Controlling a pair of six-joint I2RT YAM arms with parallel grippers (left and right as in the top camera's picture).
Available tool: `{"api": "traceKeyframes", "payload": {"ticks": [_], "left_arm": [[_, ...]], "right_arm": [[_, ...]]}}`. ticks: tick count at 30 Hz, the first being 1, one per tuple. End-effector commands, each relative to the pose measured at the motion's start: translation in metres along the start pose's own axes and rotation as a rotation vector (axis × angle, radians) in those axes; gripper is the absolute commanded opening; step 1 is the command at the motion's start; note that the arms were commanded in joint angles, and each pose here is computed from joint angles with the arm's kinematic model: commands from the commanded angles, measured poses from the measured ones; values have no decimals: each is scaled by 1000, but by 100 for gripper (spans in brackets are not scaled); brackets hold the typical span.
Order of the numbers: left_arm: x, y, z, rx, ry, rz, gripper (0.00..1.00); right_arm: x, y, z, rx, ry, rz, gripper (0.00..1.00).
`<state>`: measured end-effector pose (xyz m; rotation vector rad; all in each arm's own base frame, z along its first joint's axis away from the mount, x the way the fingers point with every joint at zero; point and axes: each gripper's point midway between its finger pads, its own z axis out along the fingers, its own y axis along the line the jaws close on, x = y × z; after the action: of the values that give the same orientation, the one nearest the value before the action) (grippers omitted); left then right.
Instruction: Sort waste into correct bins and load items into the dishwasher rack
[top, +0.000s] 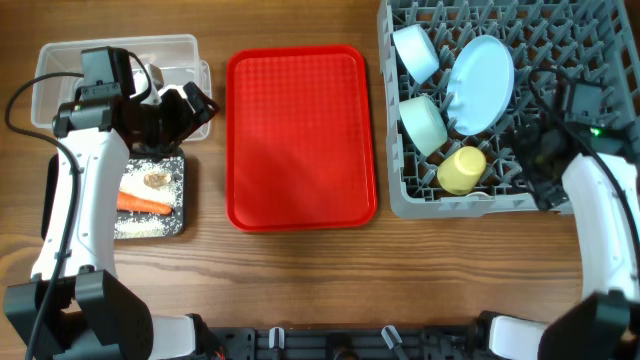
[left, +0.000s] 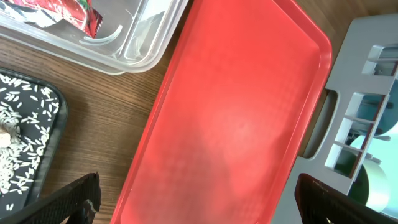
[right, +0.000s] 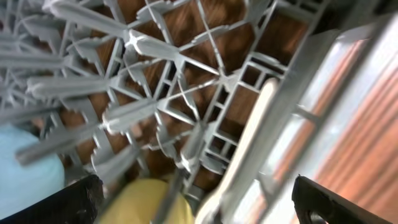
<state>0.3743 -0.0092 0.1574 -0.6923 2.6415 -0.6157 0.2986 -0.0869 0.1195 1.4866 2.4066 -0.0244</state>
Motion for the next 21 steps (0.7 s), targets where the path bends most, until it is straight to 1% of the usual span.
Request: {"api": "traceKeyframes", "payload": {"ticks": [1,2,4,7,10,13,14,16,18,19,21], "left_arm": [[-3,-3,-6,9,-19,6,100],[-3,-3,-6,9,-19,6,100],[-3,-3,-6,9,-19,6,100],[-3,-3,-6,9,-19,6,100],[-3,-3,-6,9,-19,6,100],[-3,-3,-6,9,-19,6,100],[-3,-3,-6,9,-19,6,100],[-3,-3,-6,9,-19,6,100],[-3,-3,-6,9,-19,6,100],[-3,-3,-6,9,-19,6,100],[-3,-3,-6,9,-19,6,100]], "right_arm": [[-32,21,-71,-164,-188,-168,100],[-36,29,-99,-240,-239,-230,100],[-38,37,-134,-335,-301,-324,100],[-27,46,-199,-519,-401,-475,100],[-17,39,-251,-665,-495,-428,100],[-8,24,-275,-721,-535,-368,100],[-2,12,-285,-727,-566,-376,100],[4,2,-291,-732,-578,-367,100],[2,-9,-296,-705,-625,-345,100],[1,-13,-299,-689,-657,-368,100],[4,-12,-304,-678,-704,-479,100]]}}
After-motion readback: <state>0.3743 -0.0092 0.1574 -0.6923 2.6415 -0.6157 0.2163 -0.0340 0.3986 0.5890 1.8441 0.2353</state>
